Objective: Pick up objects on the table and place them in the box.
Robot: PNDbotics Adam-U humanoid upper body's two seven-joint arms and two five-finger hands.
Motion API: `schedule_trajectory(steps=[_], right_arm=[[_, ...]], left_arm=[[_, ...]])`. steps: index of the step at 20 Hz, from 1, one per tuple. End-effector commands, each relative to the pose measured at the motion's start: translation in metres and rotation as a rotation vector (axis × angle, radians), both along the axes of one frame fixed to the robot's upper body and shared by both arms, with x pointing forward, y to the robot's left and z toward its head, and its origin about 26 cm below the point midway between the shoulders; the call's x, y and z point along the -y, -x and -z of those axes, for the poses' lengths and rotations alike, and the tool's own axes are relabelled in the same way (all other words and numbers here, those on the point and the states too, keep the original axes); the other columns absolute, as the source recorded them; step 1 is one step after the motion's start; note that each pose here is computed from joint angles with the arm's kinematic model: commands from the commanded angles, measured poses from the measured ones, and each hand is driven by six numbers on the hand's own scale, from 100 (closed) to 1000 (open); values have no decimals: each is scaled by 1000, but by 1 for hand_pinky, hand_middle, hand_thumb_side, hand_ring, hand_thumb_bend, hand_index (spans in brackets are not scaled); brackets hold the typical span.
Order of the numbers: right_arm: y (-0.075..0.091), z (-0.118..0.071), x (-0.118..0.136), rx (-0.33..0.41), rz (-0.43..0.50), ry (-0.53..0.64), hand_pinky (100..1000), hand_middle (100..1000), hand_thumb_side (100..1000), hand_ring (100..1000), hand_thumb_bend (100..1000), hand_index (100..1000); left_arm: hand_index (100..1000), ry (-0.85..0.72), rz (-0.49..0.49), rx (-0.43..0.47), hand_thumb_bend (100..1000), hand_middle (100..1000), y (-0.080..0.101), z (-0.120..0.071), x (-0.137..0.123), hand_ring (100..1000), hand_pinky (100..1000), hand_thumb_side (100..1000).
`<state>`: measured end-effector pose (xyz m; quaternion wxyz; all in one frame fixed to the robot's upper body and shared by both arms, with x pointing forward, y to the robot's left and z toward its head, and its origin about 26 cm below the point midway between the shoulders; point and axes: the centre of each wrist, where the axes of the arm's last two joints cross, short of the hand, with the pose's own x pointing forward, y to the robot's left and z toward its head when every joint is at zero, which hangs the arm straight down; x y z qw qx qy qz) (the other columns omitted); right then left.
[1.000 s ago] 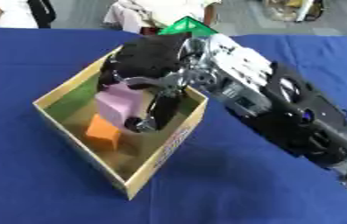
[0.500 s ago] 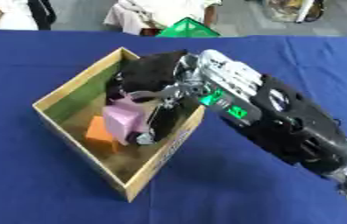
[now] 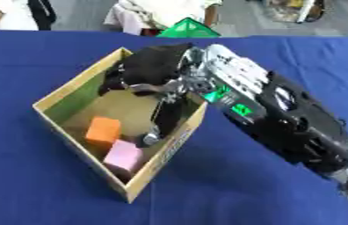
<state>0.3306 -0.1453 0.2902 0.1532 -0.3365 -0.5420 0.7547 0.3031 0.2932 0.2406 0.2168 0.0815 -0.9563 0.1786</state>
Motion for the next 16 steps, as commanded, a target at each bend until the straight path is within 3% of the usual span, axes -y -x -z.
schedule_trajectory(steps=[1,3,7,12,15,16], right_arm=[[12,-24,11,79,-16,-67,814,852,508,931,468,947],[23,-37,20,114,-33,-131,803,836,554,908,387,935],[34,-59,48,166,-66,-364,769,779,759,847,111,893],[37,-72,95,234,-90,-755,748,749,868,803,100,861],[39,-71,119,283,-101,-936,745,753,1000,797,100,852],[40,-70,127,300,-106,-988,746,750,1000,795,100,848]], left_arm=[[862,-16,-3,22,570,717,3,-6,-1,719,844,957],[862,-17,-6,24,570,717,3,-6,-2,719,843,956],[862,-17,-17,28,572,718,3,-7,-3,720,843,955],[862,-18,-29,31,571,718,4,-7,-5,720,843,956],[862,-20,-35,33,571,718,4,-7,-6,720,844,956],[863,-21,-37,34,571,718,4,-7,-6,720,843,955]])
